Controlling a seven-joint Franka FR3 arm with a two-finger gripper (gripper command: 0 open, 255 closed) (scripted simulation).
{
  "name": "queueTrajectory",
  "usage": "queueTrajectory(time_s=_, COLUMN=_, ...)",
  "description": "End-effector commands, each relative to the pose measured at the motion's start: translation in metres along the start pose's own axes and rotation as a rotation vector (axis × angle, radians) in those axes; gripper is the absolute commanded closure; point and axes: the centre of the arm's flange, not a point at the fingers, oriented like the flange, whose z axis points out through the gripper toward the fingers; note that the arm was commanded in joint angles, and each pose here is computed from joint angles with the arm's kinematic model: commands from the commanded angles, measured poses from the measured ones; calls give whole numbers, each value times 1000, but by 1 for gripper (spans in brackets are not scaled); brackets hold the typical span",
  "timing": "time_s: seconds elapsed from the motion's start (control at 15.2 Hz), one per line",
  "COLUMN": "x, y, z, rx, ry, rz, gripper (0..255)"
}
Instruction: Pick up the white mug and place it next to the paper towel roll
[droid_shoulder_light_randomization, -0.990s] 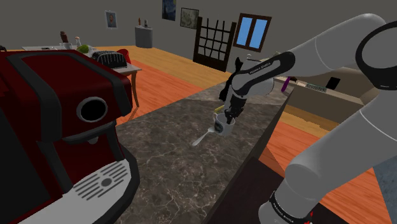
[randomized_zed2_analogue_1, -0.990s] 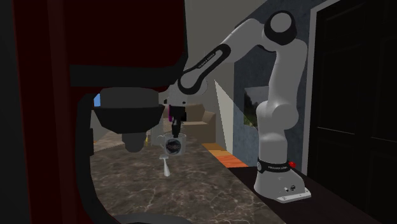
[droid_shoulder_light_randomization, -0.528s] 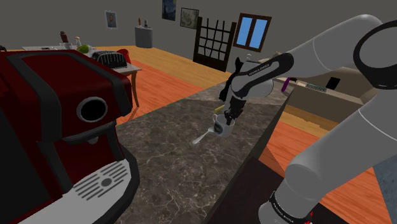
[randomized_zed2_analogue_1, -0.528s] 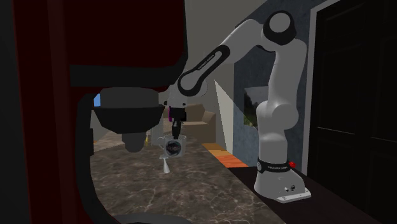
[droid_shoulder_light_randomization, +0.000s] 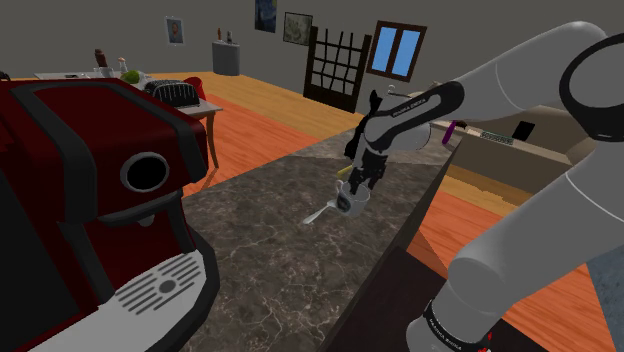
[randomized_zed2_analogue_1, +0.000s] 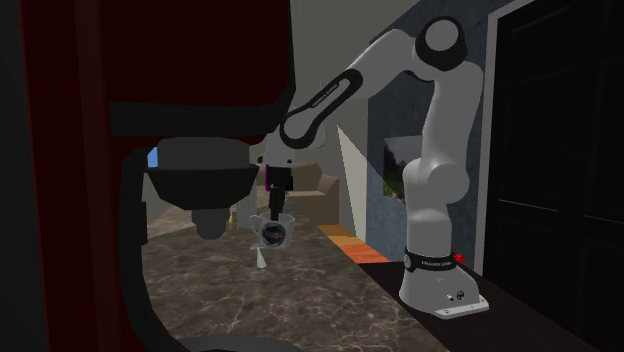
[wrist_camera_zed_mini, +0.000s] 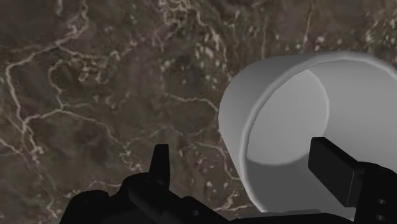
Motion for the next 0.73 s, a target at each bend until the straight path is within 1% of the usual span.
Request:
queueTrajectory(time_s=0.0, x=0, y=0, z=-20, rx=0, ry=-1, rz=0, gripper=0)
queueTrajectory(time_s=0.13, x=0, y=0, z=-43, rx=0, ry=-1, rz=0, gripper=0)
queueTrajectory(time_s=0.66, x=0, y=0, z=-43, rx=0, ry=-1, rz=0, gripper=0)
